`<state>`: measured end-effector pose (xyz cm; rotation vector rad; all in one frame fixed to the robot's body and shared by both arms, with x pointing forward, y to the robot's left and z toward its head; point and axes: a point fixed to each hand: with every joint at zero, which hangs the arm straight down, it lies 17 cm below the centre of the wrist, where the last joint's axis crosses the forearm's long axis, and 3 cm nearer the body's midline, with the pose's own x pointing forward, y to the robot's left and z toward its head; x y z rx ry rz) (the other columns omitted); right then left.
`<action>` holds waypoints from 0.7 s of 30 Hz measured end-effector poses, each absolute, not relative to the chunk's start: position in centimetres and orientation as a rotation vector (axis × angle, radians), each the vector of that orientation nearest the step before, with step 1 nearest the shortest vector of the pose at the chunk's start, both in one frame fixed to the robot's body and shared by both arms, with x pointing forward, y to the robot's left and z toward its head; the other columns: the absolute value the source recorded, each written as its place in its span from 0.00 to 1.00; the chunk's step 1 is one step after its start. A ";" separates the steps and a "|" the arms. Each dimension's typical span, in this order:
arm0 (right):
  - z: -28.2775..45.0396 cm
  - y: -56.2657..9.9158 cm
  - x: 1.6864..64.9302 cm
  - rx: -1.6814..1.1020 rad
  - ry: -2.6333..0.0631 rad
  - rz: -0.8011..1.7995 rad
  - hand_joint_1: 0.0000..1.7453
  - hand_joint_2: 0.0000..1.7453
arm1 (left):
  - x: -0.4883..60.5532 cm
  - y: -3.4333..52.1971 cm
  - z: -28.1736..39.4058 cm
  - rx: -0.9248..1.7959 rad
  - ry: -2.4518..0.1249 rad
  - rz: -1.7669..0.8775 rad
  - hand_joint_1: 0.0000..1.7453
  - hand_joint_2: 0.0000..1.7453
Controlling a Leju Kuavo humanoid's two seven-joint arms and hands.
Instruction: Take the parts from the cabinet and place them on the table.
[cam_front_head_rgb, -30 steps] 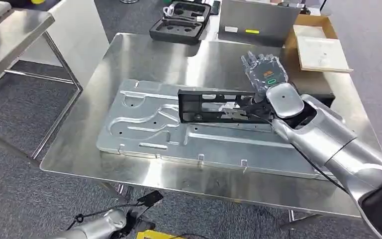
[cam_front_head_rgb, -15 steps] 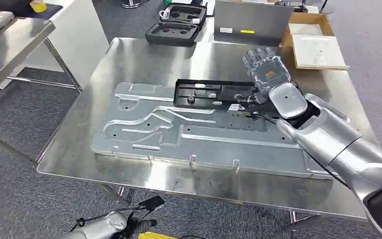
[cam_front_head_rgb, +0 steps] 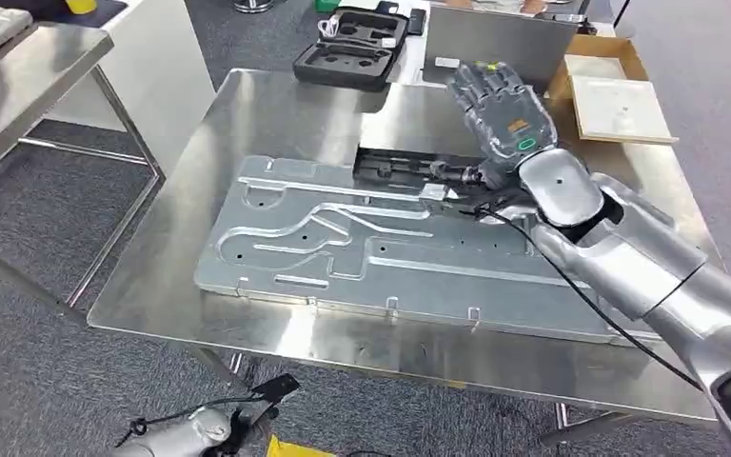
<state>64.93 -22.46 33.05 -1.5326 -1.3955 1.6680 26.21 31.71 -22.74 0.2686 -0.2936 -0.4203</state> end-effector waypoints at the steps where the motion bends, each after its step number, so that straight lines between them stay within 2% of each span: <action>1: 33.2 -22.3 64.6 -1.511 -1.452 1.620 0.00 0.00 | 26.1 31.8 -22.8 0.271 -0.295 -0.417 0.00 0.00; 4: 34.1 -21.2 63.0 -1.385 -1.668 1.424 0.00 0.00 | 25.6 32.0 -23.0 0.282 -0.295 -0.399 0.00 0.00; 9: 38.1 -20.0 57.9 -1.007 -2.106 0.877 0.00 0.00 | 25.2 32.3 -23.2 0.295 -0.306 -0.371 0.00 0.00; 13: 36.0 -16.8 48.9 -0.574 -2.343 0.573 0.00 0.00 | 22.8 33.3 -24.2 0.301 -0.296 -0.339 0.00 0.00; 17: 35.1 -15.8 43.8 -0.414 -2.395 0.450 0.00 0.00 | 21.7 34.3 -24.5 0.307 -0.300 -0.327 0.00 0.00; 21: 32.9 -17.6 42.7 -0.262 -2.322 0.313 0.00 0.00 | 21.4 35.5 -24.6 0.322 -0.303 -0.311 0.00 0.00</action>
